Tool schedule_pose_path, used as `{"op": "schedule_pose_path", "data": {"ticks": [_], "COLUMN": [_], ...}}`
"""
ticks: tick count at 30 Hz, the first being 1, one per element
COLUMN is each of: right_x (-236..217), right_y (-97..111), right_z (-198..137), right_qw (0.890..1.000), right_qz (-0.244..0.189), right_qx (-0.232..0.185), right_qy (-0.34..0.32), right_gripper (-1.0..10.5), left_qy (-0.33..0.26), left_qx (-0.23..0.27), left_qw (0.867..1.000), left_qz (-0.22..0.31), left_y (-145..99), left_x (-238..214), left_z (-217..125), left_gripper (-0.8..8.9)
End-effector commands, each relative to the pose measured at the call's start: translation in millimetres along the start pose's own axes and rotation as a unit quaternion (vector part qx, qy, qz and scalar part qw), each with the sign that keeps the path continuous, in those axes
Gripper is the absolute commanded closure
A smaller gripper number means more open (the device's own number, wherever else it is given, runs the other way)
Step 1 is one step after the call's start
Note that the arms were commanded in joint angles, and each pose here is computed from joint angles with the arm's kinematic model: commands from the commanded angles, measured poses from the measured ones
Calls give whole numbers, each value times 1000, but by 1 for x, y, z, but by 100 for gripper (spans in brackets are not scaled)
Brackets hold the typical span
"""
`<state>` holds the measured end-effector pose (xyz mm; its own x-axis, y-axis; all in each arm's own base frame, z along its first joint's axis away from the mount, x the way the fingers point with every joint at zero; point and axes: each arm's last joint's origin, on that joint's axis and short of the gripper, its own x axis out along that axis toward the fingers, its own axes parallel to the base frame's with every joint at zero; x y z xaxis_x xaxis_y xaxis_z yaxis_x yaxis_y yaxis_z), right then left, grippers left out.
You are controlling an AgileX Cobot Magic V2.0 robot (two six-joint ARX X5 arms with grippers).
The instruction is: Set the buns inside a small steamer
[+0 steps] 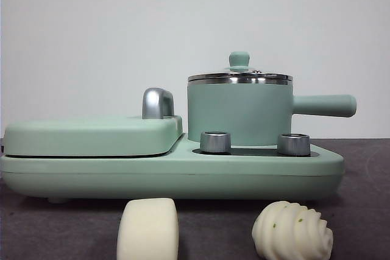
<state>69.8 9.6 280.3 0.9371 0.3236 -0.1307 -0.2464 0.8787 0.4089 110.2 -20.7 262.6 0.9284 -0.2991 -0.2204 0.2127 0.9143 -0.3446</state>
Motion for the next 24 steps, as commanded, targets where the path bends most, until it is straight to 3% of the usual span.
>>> {"op": "schedule_pose_path", "data": {"ticks": [1, 6, 12, 16, 21, 24], "right_x": [-2, 2, 10, 14, 16, 16], "right_y": [10, 24, 34, 35, 35, 35], "right_z": [20, 48, 69, 72, 72, 72], "right_qw": [999, 991, 973, 965, 965, 965], "right_qz": [20, 71, 132, 167, 165, 165], "right_qx": [-31, -75, -127, -127, -123, -122], "right_qy": [23, 84, 142, 154, 160, 161], "right_gripper": [933, 933, 933, 932, 928, 811], "left_qy": [15, 66, 125, 137, 137, 137], "left_qx": [28, 51, 81, 99, 99, 100], "left_qw": [999, 991, 973, 962, 962, 962], "left_qz": [-37, -104, -175, -214, -215, -215], "left_y": [-13, -30, -46, -52, -53, -53], "left_x": [2, 12, 24, 28, 28, 28], "left_z": [27, 58, 79, 84, 84, 84], "left_gripper": [805, 805, 806, 806, 800, 679]}}
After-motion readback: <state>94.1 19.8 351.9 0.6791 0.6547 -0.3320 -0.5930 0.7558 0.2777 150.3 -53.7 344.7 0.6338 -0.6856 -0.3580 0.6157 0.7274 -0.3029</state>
